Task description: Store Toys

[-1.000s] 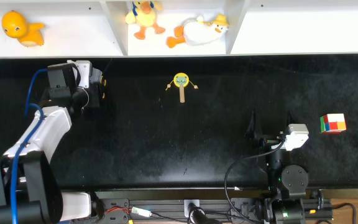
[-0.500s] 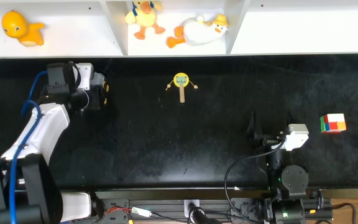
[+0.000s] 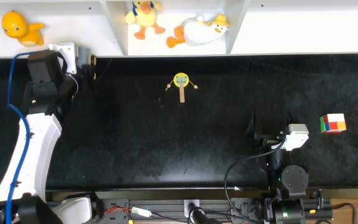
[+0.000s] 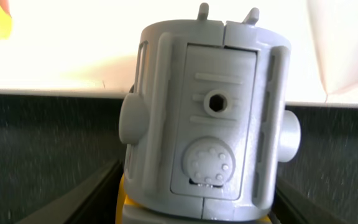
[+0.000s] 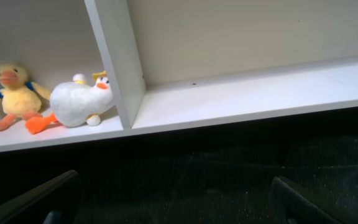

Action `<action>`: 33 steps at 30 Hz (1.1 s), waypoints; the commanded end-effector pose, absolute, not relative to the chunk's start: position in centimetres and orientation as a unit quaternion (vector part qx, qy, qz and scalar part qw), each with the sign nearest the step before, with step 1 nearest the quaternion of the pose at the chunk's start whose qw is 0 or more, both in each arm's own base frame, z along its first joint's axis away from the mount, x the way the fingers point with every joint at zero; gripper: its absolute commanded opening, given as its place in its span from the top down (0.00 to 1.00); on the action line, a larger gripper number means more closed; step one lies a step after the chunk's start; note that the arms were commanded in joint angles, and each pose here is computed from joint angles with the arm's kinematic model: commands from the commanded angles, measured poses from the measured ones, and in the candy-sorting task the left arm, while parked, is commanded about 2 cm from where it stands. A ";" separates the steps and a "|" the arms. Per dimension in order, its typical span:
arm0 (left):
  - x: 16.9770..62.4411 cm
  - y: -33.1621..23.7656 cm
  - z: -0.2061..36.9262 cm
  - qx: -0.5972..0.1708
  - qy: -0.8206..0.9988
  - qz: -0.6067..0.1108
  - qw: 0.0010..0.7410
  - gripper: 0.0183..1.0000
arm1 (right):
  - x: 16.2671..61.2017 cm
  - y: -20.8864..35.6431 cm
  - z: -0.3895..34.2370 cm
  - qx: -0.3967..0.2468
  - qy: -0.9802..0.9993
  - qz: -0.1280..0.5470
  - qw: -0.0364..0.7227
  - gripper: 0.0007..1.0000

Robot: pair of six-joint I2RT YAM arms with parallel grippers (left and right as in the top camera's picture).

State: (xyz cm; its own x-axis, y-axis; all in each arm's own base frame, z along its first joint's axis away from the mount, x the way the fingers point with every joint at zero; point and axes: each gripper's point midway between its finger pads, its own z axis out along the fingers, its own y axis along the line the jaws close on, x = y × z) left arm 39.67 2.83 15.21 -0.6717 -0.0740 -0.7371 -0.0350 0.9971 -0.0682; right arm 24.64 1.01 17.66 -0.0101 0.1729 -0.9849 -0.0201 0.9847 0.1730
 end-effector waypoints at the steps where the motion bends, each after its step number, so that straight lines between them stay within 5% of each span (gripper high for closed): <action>1: 41.5 2.8 17.4 -0.042 0.897 -0.030 0.438 0.98 | 24.7 1.1 17.3 0.055 0.707 0.070 0.702 0.00; 15: 47.5 2.7 17.1 -0.033 0.904 -0.035 0.426 0.98 | 24.7 1.1 17.3 0.055 0.707 0.071 0.702 0.00; 33: 49.2 3.0 14.1 -0.036 0.911 -0.033 0.409 0.94 | 24.7 1.1 17.3 0.055 0.707 0.070 0.702 0.00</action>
